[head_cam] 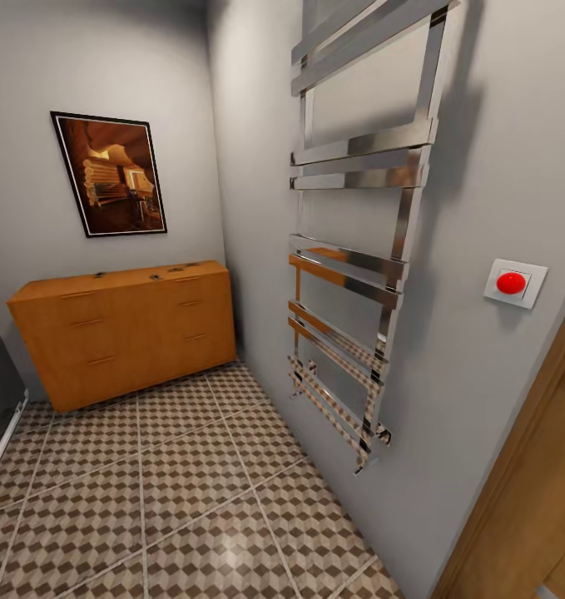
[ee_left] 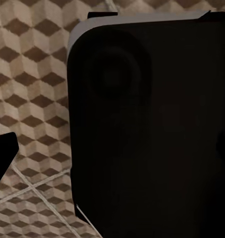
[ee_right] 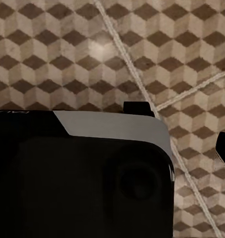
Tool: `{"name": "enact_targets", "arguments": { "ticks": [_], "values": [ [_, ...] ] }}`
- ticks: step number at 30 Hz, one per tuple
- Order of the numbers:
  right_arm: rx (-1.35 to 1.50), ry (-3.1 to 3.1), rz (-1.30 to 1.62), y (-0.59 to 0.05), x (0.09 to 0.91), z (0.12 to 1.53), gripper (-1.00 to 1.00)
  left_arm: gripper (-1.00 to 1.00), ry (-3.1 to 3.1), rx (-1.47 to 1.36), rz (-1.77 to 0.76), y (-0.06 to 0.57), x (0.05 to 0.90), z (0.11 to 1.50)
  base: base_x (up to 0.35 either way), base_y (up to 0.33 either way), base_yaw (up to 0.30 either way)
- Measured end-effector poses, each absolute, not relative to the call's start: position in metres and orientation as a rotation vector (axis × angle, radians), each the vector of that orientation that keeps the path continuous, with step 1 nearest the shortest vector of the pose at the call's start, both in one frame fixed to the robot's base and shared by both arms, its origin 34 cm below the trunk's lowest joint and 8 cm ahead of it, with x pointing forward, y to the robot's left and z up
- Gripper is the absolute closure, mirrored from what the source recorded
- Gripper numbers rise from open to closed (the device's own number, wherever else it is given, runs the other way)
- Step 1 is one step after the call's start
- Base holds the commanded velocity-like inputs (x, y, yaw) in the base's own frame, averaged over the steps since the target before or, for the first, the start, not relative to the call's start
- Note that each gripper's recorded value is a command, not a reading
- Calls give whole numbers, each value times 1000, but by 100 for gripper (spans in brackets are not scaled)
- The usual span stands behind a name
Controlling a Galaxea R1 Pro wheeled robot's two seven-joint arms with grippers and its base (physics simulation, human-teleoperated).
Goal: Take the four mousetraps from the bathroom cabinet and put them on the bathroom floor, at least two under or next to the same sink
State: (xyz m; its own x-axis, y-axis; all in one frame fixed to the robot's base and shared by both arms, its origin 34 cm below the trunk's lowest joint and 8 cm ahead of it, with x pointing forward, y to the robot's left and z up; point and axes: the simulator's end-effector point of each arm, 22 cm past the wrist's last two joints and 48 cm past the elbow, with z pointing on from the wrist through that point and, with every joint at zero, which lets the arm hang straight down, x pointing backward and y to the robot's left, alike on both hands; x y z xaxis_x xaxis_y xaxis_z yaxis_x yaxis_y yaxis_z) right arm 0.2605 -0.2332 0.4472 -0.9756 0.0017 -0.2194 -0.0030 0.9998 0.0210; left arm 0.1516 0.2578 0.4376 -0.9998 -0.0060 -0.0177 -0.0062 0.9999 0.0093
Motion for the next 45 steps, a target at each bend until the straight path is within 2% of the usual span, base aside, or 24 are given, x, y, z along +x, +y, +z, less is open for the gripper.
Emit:
{"name": "enact_targets", "arguments": {
  "ticks": [13, 14, 15, 16, 23, 35, 45],
  "values": [
    [2, 2774, 26, -232, 310, 461, -100, -100, 3056, -17, 27, 260, 186, 439, 0, 0, 0],
    [8, 2588, 22, -233, 360, 483, -100, -100, 2990, -17, 33, 262, 217, 443, 0, 0, 0],
    [10, 2443, 18, -234, 421, 515, -100, -100, 2846, -18, 39, 265, 284, 459, 0, 0, 0],
    [13, 2431, 14, -235, 426, 519, -100, -100, 2688, -18, 45, 267, 357, 487, 0, 0, 0],
    [31, 2365, -35, -244, 477, 553, -100, -100, 2531, -41, 125, 285, 419, 526, 0, 0, 0],
    [29, 2347, -42, -248, 490, 563, -100, -100, 2549, -67, 182, 316, 396, 513, 0, 0, 0],
    [28, 2296, -38, -246, 497, 571, -100, -100, 2496, -68, 179, 317, 402, 518, 0, 0, 0]
  ]
}}
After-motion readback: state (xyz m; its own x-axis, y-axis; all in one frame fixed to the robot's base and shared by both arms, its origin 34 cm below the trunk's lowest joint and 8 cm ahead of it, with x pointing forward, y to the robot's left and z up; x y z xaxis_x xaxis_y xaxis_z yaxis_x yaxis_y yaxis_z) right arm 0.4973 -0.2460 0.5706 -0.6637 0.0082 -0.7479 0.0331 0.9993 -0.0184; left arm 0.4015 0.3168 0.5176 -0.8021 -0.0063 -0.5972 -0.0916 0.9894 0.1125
